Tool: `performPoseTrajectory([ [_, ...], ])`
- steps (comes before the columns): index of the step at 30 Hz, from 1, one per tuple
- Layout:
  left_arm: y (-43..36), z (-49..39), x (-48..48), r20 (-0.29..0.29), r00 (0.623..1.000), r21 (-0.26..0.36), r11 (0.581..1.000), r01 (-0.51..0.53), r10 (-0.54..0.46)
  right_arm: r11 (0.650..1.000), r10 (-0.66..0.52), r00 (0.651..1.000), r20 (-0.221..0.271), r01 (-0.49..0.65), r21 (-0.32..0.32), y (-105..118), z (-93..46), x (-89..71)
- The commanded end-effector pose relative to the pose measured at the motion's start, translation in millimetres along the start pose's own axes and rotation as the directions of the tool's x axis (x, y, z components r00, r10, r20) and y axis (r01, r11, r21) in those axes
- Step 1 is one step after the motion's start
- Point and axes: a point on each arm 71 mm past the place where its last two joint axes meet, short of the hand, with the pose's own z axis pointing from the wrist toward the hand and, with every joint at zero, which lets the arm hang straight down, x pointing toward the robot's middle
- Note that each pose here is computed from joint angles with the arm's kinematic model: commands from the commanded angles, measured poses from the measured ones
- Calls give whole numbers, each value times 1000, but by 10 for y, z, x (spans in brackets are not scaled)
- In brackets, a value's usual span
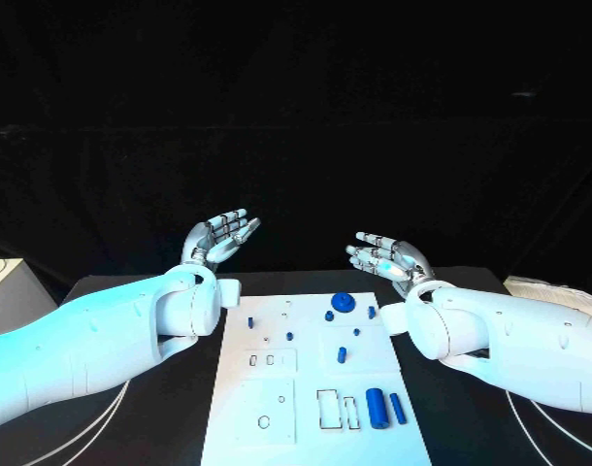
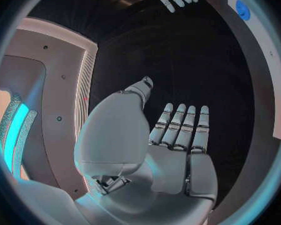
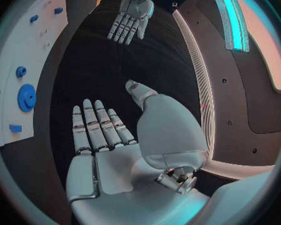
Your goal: Assemble the parts on the task board
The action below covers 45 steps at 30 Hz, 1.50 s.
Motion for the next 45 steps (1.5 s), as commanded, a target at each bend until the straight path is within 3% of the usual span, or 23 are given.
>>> performPoseTrajectory([
  [1,-40,37,51,-73,994,27,997,77,-75,999,25,987,-162,-20,31,-3,38,86],
  [6,-41,38,51,-74,994,27,997,77,-75,999,19,983,-182,-13,37,-1,61,79],
  [7,-66,-15,-40,-116,991,10,997,74,-72,949,-306,937,-167,286,-135,132,137,-137],
  [12,-130,-92,-75,-161,985,5,998,58,-57,853,-508,843,-179,464,-238,262,170,-153],
  [18,-246,-279,-68,-236,970,-13,998,59,-60,713,-692,699,-181,621,-325,430,167,-120],
  [25,-383,-497,-46,-315,948,-12,999,46,-47,530,-841,525,-132,749,-399,645,167,-115],
  [26,-410,-537,-50,-325,945,-10,999,43,-45,493,-864,488,-125,768,-408,677,164,-108],
  [30,-462,-612,-62,-345,938,-7,999,37,-38,391,-918,381,-112,818,-421,719,146,-67],
  [36,-520,-711,-28,-383,923,-2,999,37,-35,216,-976,200,-82,895,-391,712,102,41],
  [41,-542,-754,-18,-399,916,1,999,36,-32,127,-992,119,-46,920,-370,694,82,108],
  [45,-554,-779,-20,-405,914,2,999,35,-31,95,-995,91,-29,929,-358,662,77,126],
])
